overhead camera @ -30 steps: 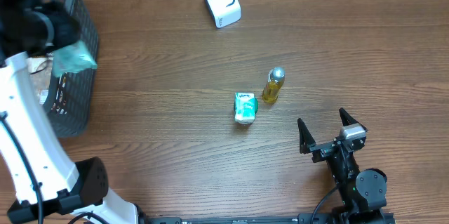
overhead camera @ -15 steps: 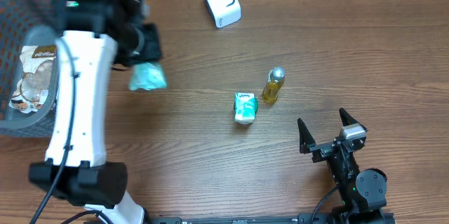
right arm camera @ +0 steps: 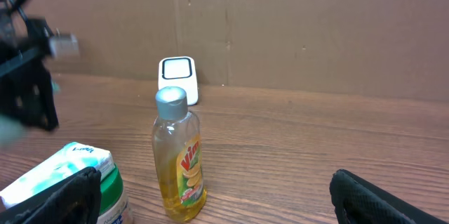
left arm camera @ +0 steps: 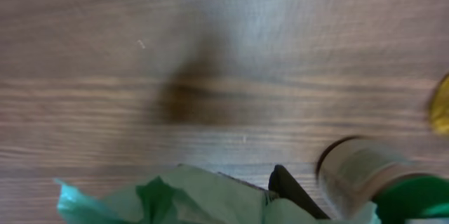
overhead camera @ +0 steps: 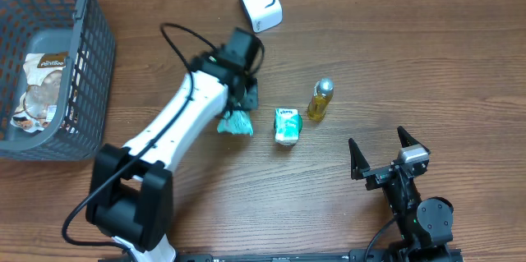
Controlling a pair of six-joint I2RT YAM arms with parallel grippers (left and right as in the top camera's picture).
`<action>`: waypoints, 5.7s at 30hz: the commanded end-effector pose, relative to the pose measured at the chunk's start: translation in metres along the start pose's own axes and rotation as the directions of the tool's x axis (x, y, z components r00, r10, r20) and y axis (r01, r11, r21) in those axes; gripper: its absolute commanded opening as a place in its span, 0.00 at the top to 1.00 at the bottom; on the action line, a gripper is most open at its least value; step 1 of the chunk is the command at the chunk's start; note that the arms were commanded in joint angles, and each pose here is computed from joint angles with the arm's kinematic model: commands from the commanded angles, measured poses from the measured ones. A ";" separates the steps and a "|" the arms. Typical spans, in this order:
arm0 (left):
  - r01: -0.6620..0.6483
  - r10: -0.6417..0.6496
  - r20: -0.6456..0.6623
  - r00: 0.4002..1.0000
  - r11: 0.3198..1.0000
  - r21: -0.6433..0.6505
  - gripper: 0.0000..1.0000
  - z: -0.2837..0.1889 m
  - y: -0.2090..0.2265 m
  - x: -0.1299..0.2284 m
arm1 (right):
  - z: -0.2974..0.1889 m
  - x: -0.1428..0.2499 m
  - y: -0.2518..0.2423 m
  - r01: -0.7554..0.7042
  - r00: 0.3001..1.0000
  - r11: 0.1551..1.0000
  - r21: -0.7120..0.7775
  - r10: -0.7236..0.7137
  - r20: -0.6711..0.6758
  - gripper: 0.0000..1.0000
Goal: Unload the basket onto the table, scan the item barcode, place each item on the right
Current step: 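Lift the teal wipes pack out and carry it beside the Kleenex, then lower the wipes pack onto the table and open the left gripper, then move the left gripper back over the basket and lower into it, then grasp the PanTree snack bag in the basket with the left gripper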
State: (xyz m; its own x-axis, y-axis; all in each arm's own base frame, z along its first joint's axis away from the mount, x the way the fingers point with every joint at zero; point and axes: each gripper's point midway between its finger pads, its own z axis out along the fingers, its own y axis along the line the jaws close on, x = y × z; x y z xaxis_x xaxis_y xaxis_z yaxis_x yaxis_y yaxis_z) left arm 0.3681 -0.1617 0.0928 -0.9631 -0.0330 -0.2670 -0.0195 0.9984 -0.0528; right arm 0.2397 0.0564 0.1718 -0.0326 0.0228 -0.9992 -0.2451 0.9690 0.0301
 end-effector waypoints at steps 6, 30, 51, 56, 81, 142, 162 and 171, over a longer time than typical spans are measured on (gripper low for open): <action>-0.009 0.010 0.066 0.998 1.000 -0.019 0.80 0.042 -0.010 0.022 | 0.000 0.002 -0.001 0.005 1.000 1.000 0.002 -0.005 0.005 0.00; 0.003 -0.001 0.052 0.999 0.999 -0.032 0.85 0.013 0.003 -0.005 | 0.000 0.002 -0.001 0.005 1.000 1.000 0.001 -0.005 0.005 0.00; -0.035 0.033 -0.095 0.995 0.999 -0.015 0.82 0.061 0.005 0.056 | 0.000 0.001 -0.001 0.005 1.000 1.000 0.002 -0.005 0.005 0.00; -0.054 0.046 -0.160 0.986 0.997 -0.046 0.77 0.084 0.010 0.070 | 0.000 0.002 -0.001 0.005 1.000 1.000 0.002 -0.005 0.005 0.00; -0.103 0.108 -0.131 0.985 0.993 0.050 0.71 0.041 -0.021 0.031 | 0.000 0.002 -0.001 0.005 1.000 1.000 0.001 -0.005 0.005 0.00; 0.387 -0.286 0.295 0.912 0.840 -0.380 0.00 -0.150 0.429 -0.086 | 0.000 0.002 -0.001 0.005 1.000 1.000 0.002 -0.005 0.005 0.00; 0.282 -0.325 -0.148 0.934 0.925 -0.254 0.00 0.044 0.440 -0.032 | 0.000 0.002 -0.001 0.005 1.000 1.000 0.002 -0.005 0.005 0.00; 0.293 -0.346 -0.221 0.912 0.925 -0.241 0.22 0.076 0.444 -0.011 | 0.000 0.002 -0.001 0.005 1.000 1.000 0.002 -0.005 0.005 0.00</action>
State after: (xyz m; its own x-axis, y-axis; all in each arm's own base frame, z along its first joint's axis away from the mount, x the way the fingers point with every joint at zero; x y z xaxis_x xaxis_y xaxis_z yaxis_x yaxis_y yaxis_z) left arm 0.4033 0.2817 0.0365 -0.9239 -0.3682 -0.1043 -0.3797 0.9160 0.1294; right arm 0.2397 0.0564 0.1719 -0.0322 0.0229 -0.9992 -0.2451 0.9690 0.0301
